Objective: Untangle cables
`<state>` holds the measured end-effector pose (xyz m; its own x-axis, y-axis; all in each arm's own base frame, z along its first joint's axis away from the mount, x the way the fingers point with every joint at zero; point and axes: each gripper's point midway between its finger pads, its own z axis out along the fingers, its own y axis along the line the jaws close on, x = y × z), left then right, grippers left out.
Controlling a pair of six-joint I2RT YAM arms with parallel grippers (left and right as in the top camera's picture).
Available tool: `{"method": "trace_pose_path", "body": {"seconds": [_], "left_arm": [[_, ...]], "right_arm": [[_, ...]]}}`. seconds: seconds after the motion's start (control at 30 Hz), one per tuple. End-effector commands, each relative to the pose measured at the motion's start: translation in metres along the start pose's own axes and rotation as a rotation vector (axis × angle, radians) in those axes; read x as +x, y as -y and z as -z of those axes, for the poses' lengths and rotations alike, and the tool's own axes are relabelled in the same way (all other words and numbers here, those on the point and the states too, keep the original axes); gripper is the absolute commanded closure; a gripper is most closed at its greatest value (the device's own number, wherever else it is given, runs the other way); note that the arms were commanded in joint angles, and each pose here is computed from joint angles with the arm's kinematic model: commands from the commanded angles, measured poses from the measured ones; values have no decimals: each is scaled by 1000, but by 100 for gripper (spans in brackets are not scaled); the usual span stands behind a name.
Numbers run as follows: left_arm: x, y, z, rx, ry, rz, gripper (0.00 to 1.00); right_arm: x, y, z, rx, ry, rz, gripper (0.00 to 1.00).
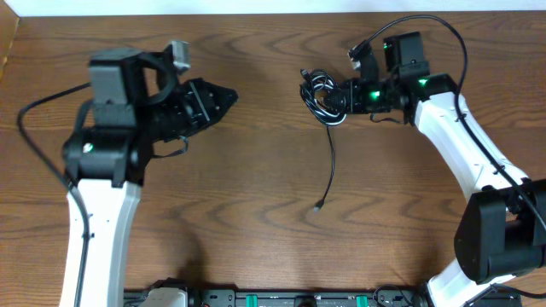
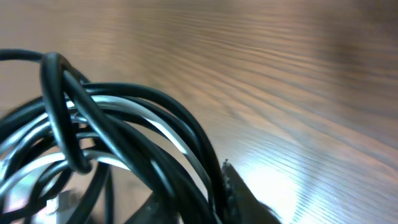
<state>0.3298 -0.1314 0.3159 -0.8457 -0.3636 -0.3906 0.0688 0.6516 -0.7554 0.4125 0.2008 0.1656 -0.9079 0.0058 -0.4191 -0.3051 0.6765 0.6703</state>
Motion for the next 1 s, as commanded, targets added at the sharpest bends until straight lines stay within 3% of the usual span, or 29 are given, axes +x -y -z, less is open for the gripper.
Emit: {"method": "trace_pose_path", "body": {"seconds": [0.0,0.07,0.3,0.43,0.57,0.73,0.8,0.97], "left_arm": [[4,-13,-27,-59,-43,-68,83],[6,-13,-46,-51,-76,-81,75],[2,-20,-107,-24,-126,-46,72],[-9,9,-131,181,-136,-106,70],[-12,12,-144,217,-133,-120,66],[-10,-1,-147,194,-147,-169,63],[-7,-12,-147,153,-157,-201,55],[9,-58,-154,-95,-184,-167,54]], "right_arm": [[-12,-41,34,-246,34,67,82],[-17,-37,42,-269,51,51,82],[-30,-42,68,-397,92,43,77],[-26,-49,70,-443,74,44,78],[-25,-52,69,-450,67,47,78],[-21,-19,55,-254,63,-45,75],[-13,11,49,-79,53,-115,73],[-2,58,53,174,45,-186,69]]}}
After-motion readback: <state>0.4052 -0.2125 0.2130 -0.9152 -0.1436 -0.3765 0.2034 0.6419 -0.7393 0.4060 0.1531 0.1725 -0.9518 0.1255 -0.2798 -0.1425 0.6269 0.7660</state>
